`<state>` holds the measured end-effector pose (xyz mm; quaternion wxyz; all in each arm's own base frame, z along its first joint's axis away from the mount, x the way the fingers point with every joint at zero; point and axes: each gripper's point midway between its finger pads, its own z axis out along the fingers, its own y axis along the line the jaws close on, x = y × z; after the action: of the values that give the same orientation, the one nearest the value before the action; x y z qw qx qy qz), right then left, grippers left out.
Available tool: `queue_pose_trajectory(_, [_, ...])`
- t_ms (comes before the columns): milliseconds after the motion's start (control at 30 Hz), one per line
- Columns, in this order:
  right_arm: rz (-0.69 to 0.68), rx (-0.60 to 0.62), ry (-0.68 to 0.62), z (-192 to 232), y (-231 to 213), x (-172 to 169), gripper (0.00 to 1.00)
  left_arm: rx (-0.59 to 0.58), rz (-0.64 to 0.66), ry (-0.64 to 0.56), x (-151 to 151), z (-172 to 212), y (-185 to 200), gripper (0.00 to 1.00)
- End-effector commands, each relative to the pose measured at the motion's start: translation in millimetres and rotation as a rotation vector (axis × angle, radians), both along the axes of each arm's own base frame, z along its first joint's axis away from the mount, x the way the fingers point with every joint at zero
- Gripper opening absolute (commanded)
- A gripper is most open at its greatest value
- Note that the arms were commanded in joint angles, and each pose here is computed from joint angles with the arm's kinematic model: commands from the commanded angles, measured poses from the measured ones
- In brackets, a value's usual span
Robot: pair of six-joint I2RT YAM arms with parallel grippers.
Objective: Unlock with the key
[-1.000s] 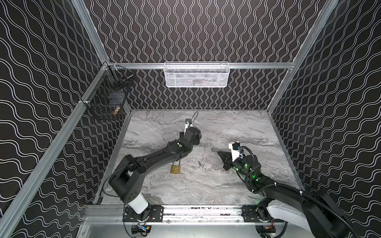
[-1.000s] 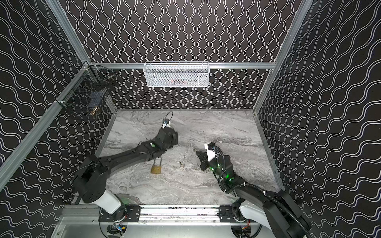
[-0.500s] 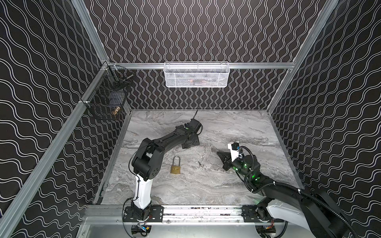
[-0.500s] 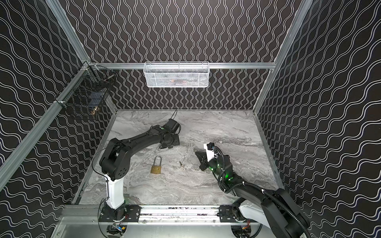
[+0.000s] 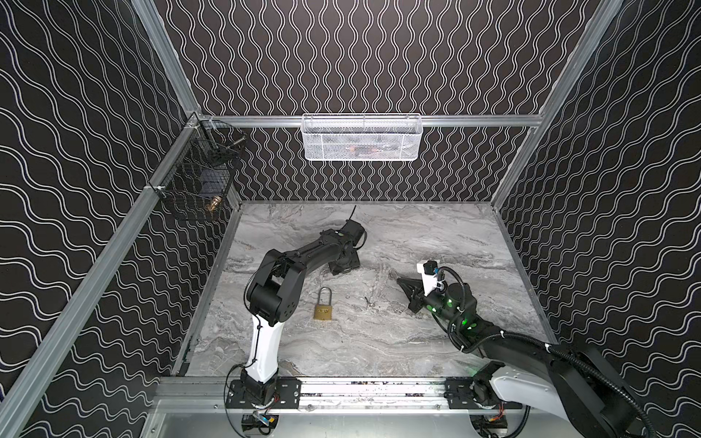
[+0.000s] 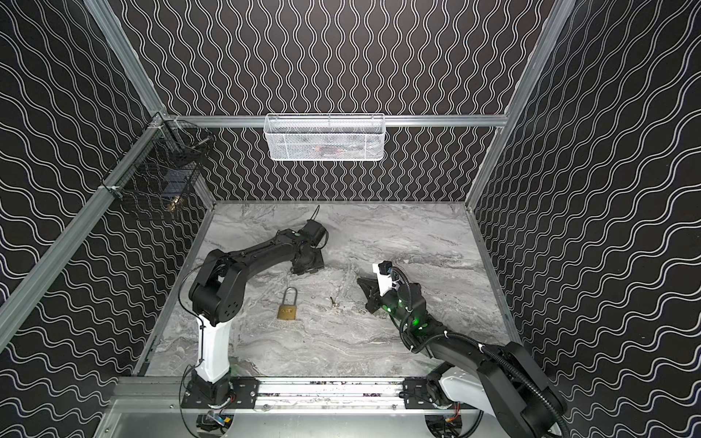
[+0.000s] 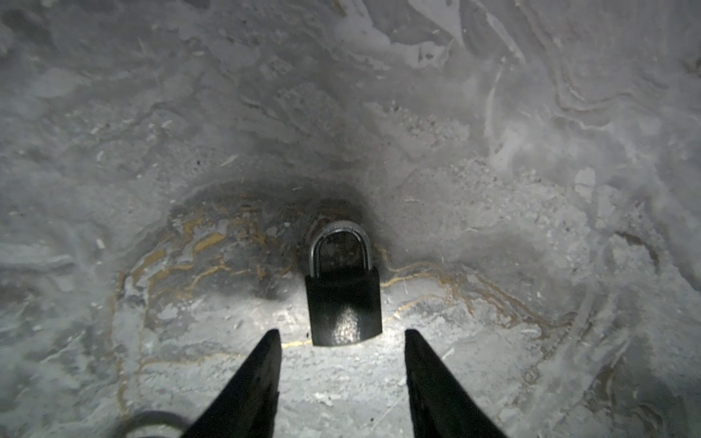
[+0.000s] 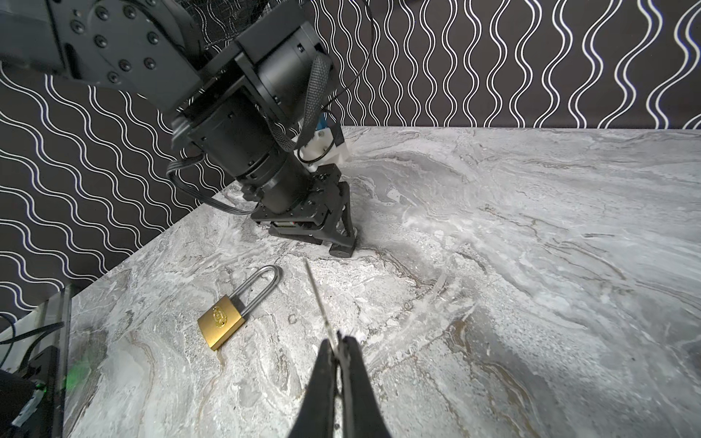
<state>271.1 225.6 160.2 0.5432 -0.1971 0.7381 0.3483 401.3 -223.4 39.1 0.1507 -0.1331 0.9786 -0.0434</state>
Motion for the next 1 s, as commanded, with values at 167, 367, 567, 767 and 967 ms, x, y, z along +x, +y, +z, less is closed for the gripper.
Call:
queue_pose_trajectory(167, [0.019, 0.015, -0.04, 11, 4, 0, 0.0, 0.02, 0.033, -0.001, 10, -5, 3, 0.51])
queue_pose_trajectory(367, [0.026, 0.018, -0.046, 13, 5, 0, 0.0, 0.04, 0.042, 0.025, 7, -11, 6, 0.5])
queue_pose_trajectory(567, [0.031, 0.02, -0.05, 15, 5, -1, 0.0, 0.054, 0.05, 0.04, 7, -15, 7, 0.46])
queue_pose_trajectory(767, [0.029, 0.02, -0.056, 16, 4, -2, 0.0, 0.063, 0.054, 0.053, 8, -20, 7, 0.44])
queue_pose_trajectory(967, [0.034, 0.022, -0.054, 16, 5, -3, 0.0, 0.075, 0.057, 0.07, 3, -25, 10, 0.43])
